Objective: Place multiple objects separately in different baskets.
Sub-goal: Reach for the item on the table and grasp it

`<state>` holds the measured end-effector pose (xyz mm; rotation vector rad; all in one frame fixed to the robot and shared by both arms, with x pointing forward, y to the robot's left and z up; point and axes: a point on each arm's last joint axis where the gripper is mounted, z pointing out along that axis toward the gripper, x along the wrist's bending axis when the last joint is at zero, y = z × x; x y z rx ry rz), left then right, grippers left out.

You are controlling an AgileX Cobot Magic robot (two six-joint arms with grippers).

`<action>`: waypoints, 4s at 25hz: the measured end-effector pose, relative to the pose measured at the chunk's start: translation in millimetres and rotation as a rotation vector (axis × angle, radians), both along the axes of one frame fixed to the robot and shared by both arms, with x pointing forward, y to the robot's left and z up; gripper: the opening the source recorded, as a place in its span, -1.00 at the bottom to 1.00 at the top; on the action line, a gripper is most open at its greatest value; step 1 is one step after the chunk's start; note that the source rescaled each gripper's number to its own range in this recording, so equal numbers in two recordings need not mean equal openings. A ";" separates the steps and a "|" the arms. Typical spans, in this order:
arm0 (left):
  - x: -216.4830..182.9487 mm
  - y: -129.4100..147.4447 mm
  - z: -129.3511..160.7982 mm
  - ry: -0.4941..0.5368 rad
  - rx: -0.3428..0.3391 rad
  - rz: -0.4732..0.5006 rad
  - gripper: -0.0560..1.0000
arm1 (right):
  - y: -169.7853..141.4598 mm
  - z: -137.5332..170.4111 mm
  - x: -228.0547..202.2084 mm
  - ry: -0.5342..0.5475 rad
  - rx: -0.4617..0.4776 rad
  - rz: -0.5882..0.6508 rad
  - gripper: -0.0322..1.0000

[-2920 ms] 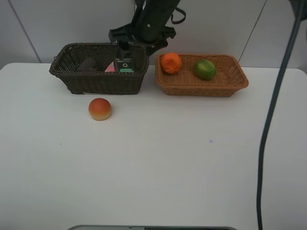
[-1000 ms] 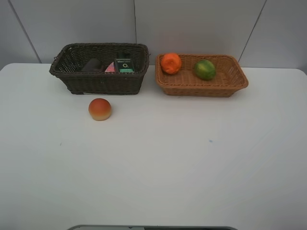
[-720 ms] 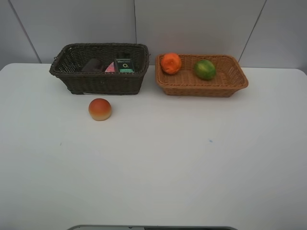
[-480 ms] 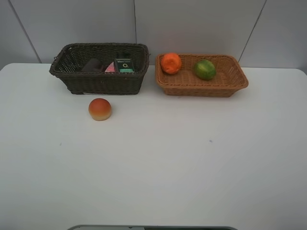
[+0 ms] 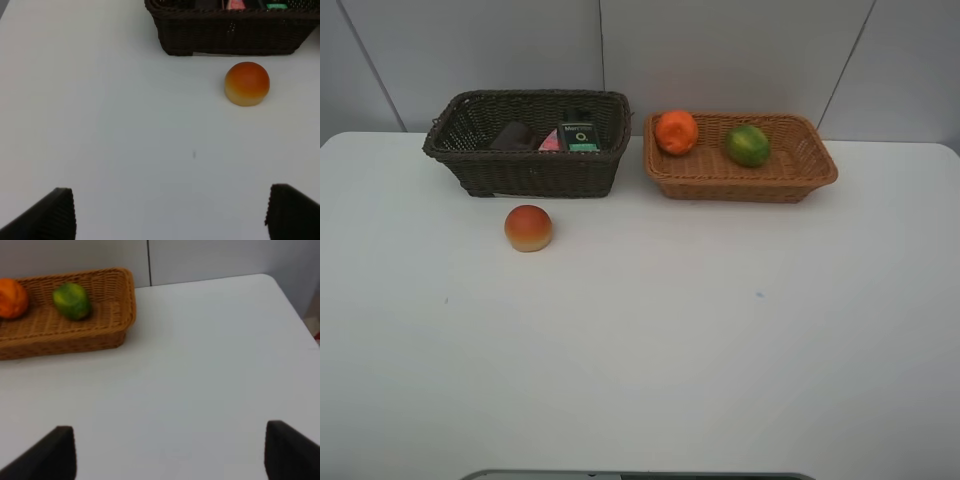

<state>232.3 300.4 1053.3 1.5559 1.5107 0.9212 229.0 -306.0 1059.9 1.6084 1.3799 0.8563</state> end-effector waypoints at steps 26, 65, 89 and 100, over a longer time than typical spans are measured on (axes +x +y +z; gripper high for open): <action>0.0 0.1 0.0 0.000 0.000 -0.008 0.86 | 0.0 0.0 -0.2 -0.001 -0.001 -0.004 0.54; 229.3 -19.8 -8.6 0.632 0.079 -0.083 0.86 | 0.0 0.1 -0.1 -0.002 -0.001 -0.004 0.54; 354.9 -139.6 -104.0 0.767 0.102 -0.174 0.86 | 0.0 0.1 -0.1 -0.002 -0.001 -0.004 0.54; 365.7 -143.8 -119.4 0.707 0.104 -0.194 1.00 | 0.0 0.1 -0.1 -0.002 -0.001 -0.004 0.54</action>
